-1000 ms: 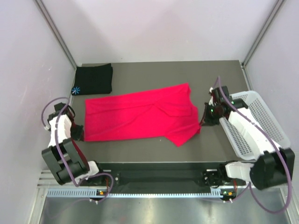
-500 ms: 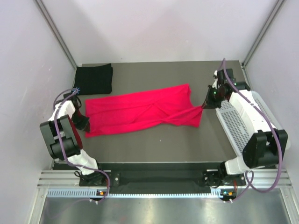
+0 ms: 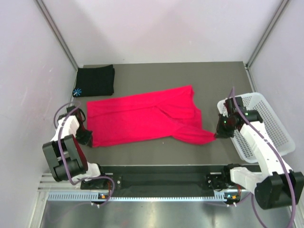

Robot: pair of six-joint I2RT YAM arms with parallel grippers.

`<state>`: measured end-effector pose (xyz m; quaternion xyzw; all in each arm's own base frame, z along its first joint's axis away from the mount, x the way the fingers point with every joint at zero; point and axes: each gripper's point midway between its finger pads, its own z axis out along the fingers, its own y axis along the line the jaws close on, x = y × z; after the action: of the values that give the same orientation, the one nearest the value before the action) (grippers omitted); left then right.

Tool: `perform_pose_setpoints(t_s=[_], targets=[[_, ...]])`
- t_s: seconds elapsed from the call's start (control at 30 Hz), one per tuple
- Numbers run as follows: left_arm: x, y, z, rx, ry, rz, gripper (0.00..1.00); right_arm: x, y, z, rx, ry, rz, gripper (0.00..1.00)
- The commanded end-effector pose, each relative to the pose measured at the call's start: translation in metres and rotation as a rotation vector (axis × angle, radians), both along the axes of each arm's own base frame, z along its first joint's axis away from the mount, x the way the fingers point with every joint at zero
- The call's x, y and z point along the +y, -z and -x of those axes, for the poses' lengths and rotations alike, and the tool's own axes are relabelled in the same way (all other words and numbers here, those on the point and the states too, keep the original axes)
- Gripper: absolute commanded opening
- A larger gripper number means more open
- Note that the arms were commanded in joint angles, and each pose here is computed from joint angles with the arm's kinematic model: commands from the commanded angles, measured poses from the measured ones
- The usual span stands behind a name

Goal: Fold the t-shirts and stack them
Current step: Fold the tshirt

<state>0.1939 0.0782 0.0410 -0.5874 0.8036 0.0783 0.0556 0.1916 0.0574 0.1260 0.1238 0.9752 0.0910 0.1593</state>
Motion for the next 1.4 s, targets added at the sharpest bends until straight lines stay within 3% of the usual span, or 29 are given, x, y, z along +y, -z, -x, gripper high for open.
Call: perform_pose_setpoints(t_s=[0.0,0.23,0.4,0.83,1.13,1.37], targets=[[0.000,0.004,0.019,0.024,-0.042,-0.031,0.00,-0.017,0.004,0.014,-0.003,0.055,0.070,0.00],[0.001,-0.001,0.037,0.026,-0.058,-0.068,0.00,-0.023,0.017,0.028,-0.008,0.051,0.093,0.00],[0.004,-0.013,0.028,-0.022,-0.028,-0.080,0.00,-0.014,0.012,0.015,-0.017,0.005,0.062,0.00],[0.004,-0.025,-0.057,-0.220,0.151,0.029,0.00,0.018,-0.065,-0.115,-0.196,-0.055,-0.033,0.00],[0.020,-0.025,-0.093,-0.204,0.185,0.031,0.00,0.037,-0.062,-0.189,-0.183,-0.096,-0.073,0.00],[0.028,-0.025,-0.115,-0.220,0.184,0.035,0.00,0.045,-0.060,-0.220,-0.184,-0.100,-0.095,0.00]])
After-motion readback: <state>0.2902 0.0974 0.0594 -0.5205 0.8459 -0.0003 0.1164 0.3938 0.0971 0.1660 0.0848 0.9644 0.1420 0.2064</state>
